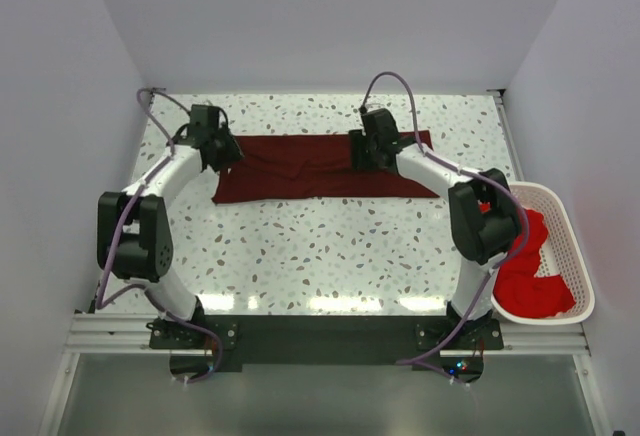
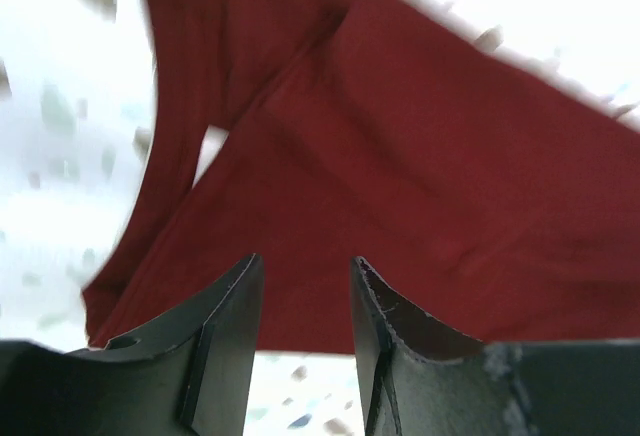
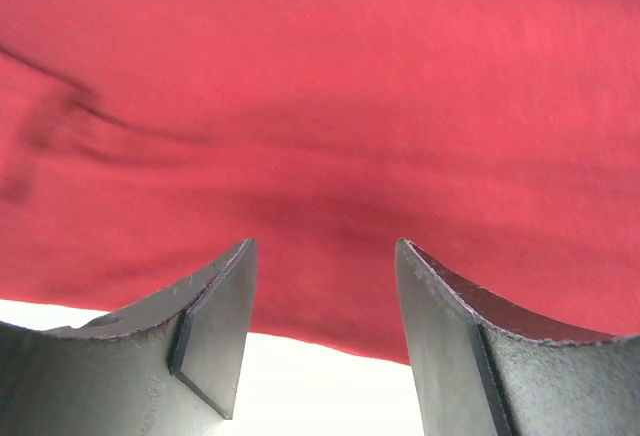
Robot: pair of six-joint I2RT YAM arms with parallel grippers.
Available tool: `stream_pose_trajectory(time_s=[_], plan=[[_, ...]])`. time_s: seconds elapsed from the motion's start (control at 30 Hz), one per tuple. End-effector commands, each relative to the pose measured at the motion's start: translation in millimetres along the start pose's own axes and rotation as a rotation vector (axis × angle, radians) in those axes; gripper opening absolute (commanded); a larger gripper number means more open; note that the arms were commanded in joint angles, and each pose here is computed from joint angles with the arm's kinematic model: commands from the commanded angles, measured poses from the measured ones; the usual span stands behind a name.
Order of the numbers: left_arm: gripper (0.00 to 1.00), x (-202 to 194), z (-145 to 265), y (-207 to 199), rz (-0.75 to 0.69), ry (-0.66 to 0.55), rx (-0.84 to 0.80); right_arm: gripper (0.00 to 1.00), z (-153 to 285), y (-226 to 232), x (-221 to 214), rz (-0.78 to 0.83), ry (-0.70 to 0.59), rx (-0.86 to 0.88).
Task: Fold and stack the t-shirts
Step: Fold the tshirt
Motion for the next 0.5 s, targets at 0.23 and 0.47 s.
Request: stream_pose_trajectory(time_s=[0.23, 0.47], plan=[[0.4, -85, -51, 81, 0.001, 0.221, 0.264, 0.62, -18, -32, -75, 0.082, 0.286, -0.076], [0.39, -50, -80, 90, -0.063, 0.237, 0.382, 0.6, 31, -17, -153, -0.021, 0.577, -0.002]])
Point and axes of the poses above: each gripper's point midway between its finger pads, its own z axis back along the fingers, its own y axis along the line the jaws close on, x = y × z, the point moved 5 cm from there along z, back along the fingers, and after that the axes turned 3 degrees about z, right-handed, at the moved point
